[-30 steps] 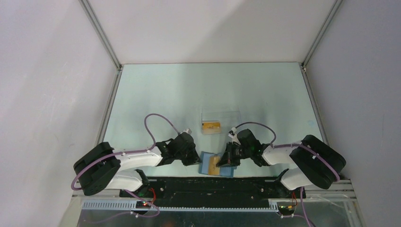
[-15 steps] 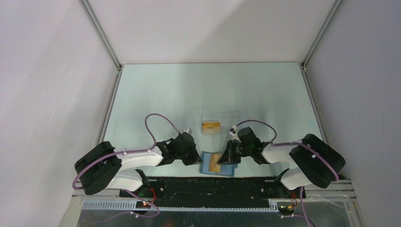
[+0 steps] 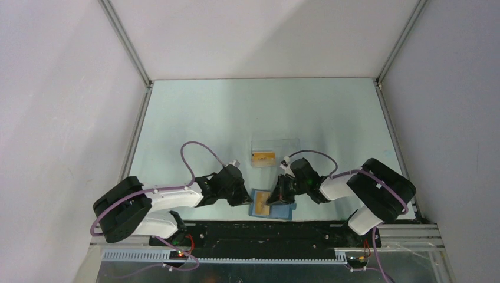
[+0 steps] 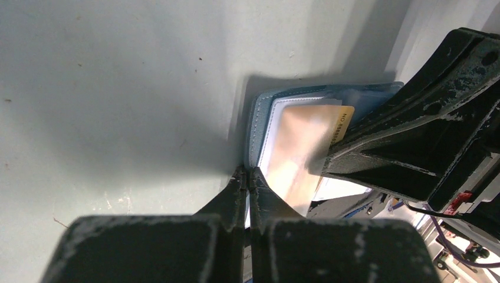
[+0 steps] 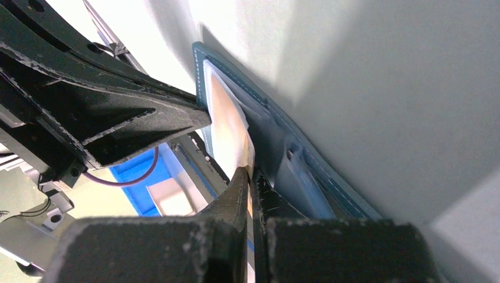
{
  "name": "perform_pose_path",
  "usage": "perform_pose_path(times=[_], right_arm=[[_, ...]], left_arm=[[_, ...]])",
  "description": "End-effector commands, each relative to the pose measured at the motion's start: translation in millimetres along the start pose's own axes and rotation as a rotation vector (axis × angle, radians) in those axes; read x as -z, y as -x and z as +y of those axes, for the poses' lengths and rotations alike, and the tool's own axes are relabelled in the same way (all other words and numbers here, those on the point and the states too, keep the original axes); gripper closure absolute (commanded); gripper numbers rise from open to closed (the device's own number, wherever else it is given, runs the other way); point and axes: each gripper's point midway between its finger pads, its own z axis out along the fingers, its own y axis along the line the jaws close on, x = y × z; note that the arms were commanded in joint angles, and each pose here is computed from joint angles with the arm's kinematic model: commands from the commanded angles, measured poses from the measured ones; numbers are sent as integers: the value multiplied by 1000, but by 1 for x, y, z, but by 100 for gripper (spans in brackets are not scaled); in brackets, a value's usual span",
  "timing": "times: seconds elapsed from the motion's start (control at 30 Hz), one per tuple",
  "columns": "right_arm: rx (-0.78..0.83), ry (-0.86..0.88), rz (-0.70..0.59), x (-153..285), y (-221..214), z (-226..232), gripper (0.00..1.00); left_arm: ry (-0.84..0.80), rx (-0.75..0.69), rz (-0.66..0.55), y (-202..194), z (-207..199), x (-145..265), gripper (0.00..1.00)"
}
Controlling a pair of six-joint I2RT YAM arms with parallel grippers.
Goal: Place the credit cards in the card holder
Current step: Insert the credit card into the card holder.
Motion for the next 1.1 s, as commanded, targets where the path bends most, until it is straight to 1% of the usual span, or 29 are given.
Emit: perform_pose_path(times=[0.0, 0.03, 0.1, 0.13, 0.17, 0.23, 0.27, 0.3, 0.37, 0.5, 0.67, 0.73, 0.83, 0.87, 0.97, 1.07], right_arm=[[-16, -81, -15, -10, 4, -16, 97], [-22, -88, -9, -11, 4, -17, 95], [-33, -106, -3, -9, 2, -19, 87], [-34, -112, -3, -7, 2, -19, 79], [-41, -134, -1, -4, 0, -21, 74], [-40, -151, -10, 1, -1, -21, 56], [-33, -148, -18, 4, 0, -18, 53], [-38, -158, -18, 6, -1, -19, 47], [-39, -163, -18, 8, -1, -17, 41], [-37, -182, -8, 8, -1, -17, 34], [-31, -167, 9, 2, -3, -15, 32], [-34, -149, 23, -2, -3, -13, 32], [-39, -127, 41, -8, -3, -8, 36], [-34, -117, 54, -12, -4, -5, 37], [-18, -105, 66, -18, -3, 4, 45], [-11, -121, 77, -21, -3, 5, 49]], left_arm=[[48, -28, 2, -2, 11, -3, 100], [47, -27, 2, -2, 11, -3, 100], [48, -24, 0, -2, 11, -2, 100], [47, -23, -2, -2, 12, -2, 100], [48, -22, -3, -2, 12, -2, 100], [46, -18, -8, -2, 12, -1, 100], [43, -17, -10, -1, 11, -1, 100], [41, -16, -13, -1, 11, 0, 100], [38, -15, -16, 0, 10, 0, 100], [41, -13, -16, -1, 12, 0, 100], [37, -16, -16, -1, 10, 1, 100], [36, -15, -17, 0, 10, 1, 100], [34, -14, -16, 0, 9, 1, 99], [33, -15, -16, 0, 9, 1, 96], [26, -9, -22, 1, 8, 3, 88], [16, -3, -36, 2, 6, 6, 81]])
